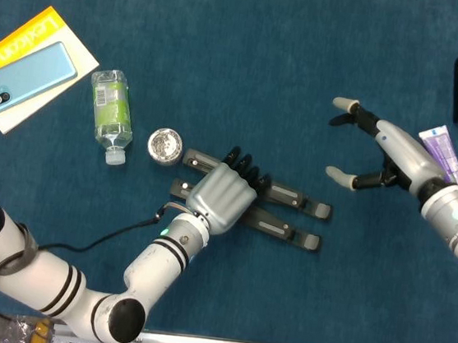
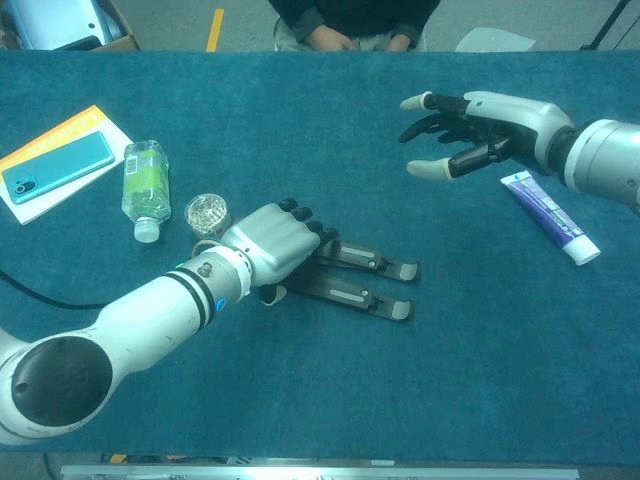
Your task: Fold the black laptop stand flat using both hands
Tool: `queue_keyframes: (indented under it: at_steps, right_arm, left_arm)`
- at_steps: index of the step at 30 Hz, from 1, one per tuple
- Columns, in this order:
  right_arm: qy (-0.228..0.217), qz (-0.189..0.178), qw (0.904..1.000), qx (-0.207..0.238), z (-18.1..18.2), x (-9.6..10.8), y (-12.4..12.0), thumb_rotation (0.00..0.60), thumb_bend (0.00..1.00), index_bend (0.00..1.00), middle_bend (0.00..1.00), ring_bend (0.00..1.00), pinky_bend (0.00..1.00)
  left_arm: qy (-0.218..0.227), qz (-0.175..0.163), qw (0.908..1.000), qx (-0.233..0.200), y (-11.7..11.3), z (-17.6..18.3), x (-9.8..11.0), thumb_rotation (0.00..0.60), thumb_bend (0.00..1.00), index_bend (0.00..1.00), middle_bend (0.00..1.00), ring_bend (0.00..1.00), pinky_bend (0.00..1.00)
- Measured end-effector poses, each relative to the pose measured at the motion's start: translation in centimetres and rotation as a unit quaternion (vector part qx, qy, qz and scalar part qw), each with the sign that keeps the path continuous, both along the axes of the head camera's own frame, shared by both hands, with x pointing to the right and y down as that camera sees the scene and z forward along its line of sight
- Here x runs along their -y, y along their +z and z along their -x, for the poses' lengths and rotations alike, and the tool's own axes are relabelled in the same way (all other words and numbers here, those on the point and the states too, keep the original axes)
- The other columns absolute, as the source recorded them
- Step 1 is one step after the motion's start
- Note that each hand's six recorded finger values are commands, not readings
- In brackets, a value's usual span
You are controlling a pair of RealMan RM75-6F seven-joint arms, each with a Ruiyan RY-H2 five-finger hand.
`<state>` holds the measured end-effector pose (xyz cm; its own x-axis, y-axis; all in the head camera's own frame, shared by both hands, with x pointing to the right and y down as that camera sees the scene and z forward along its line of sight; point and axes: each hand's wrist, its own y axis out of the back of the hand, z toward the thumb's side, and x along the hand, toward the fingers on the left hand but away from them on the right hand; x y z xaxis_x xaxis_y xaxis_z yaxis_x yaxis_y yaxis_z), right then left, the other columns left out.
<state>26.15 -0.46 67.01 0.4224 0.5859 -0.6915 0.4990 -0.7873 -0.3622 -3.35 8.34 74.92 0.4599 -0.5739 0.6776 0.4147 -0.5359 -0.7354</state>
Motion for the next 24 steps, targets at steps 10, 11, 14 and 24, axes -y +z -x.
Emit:
queue_keyframes:
  at_steps: [10, 11, 14, 24]
  right_arm:
    - [0.003, 0.000, 1.0000, -0.001, -0.17, 0.13, 0.02, 0.480, 0.26, 0.00, 0.20, 0.00, 0.03]
    - [0.003, 0.000, 1.0000, -0.001, -0.17, 0.13, 0.03, 0.480, 0.26, 0.00, 0.20, 0.00, 0.03]
    - [0.004, 0.001, 1.0000, -0.001, -0.19, 0.14, 0.06, 0.479, 0.26, 0.00, 0.20, 0.00, 0.03]
    - [0.004, 0.001, 1.0000, 0.000, -0.16, 0.21, 0.00, 0.478, 0.26, 0.00, 0.20, 0.00, 0.03]
  left_arm:
    - [-0.001, -0.003, 0.9999, -0.014, 0.13, -0.42, -0.11, 0.600, 0.35, 0.00, 0.42, 0.16, 0.00]
    - [-0.001, -0.003, 0.9999, -0.017, 0.12, -0.47, -0.12, 0.600, 0.36, 0.00, 0.43, 0.17, 0.00]
    - [-0.002, -0.004, 0.9998, -0.022, 0.12, -0.55, -0.11, 0.600, 0.36, 0.00, 0.45, 0.19, 0.00]
    - [-0.007, -0.006, 0.9995, -0.029, 0.20, -0.59, 0.00, 0.600, 0.38, 0.03, 0.51, 0.24, 0.00]
